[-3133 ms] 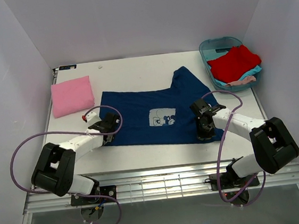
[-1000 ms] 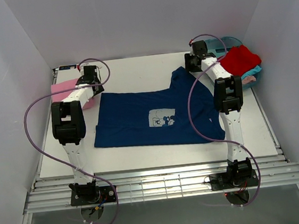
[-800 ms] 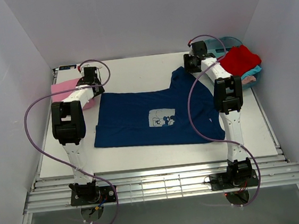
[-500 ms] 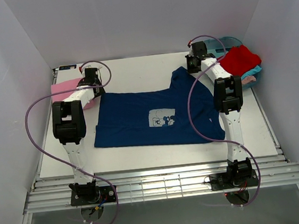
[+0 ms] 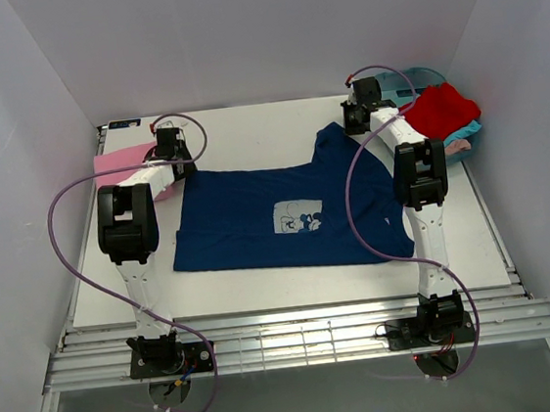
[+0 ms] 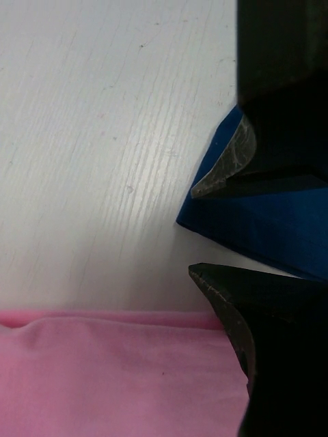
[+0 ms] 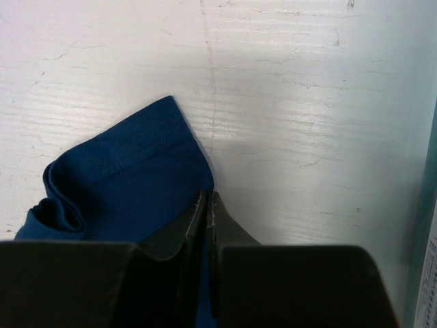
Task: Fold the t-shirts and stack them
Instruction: Grap the side of the flattened tshirt furthest away from the robot with both arms
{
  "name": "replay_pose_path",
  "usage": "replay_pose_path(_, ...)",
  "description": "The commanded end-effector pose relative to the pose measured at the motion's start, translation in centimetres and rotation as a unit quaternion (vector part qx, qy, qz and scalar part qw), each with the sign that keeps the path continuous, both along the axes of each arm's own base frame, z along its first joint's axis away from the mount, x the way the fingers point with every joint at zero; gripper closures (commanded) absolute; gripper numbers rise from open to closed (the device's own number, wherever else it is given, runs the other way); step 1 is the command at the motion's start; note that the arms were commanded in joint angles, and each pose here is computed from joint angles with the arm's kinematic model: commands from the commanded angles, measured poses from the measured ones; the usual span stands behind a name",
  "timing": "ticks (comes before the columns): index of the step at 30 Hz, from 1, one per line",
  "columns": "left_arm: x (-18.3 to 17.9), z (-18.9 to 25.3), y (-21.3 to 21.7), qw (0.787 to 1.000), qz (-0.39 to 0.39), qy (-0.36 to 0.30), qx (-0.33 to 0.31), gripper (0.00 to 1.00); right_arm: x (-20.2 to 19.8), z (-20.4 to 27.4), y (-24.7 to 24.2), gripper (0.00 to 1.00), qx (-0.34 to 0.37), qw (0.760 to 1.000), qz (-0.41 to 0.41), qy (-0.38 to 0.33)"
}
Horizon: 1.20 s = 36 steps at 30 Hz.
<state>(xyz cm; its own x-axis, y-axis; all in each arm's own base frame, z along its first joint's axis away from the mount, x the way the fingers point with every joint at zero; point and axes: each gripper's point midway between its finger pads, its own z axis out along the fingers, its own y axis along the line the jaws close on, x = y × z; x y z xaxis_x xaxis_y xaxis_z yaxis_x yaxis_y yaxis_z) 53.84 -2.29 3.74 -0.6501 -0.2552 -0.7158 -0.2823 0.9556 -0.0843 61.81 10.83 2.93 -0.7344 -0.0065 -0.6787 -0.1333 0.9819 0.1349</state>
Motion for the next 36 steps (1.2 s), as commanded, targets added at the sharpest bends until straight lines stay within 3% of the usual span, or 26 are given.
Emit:
replay_pose_path(1, 0.4, 0.3, -0.9, 0.999, -0.021, -0.013, -0.027, 0.47, -1.3, -0.2, 0.2, 0.92, -0.005, 1.0, 0.01, 0.018)
replay_pose_path(11, -0.5, -3.0, -0.7, 0.999, -0.02, 0.021, -0.023, 0.48, -1.5, -0.4, 0.2, 0.92, -0.004, 1.0, 0.011, 0.022)
replay_pose_path(21, 0.8, -3.6, -0.5, 0.999, -0.014, 0.026, -0.014, 0.74, -1.5, 0.5, 0.3, 0.92, -0.001, 1.0, 0.01, 0.016)
replay_pose_path(22, 1.0, -3.4, -0.7, 0.999, -0.017, 0.023, -0.016, 0.82, -1.6, 0.5, 0.2, 0.92, -0.002, 1.0, 0.01, 0.017)
replay_pose_path(26, 1.3, -3.9, -1.2, 0.999, -0.026, 0.028, -0.027, 0.96, -1.6, 1.0, 0.2, 0.92, -0.002, 1.0, 0.009, 0.014)
replay_pose_path(36, -0.8, -4.7, -1.1, 0.998, -0.025, 0.05, -0.029, 1.0, -1.8, 1.4, 0.1, 0.92, -0.003, 1.0, 0.009, 0.014)
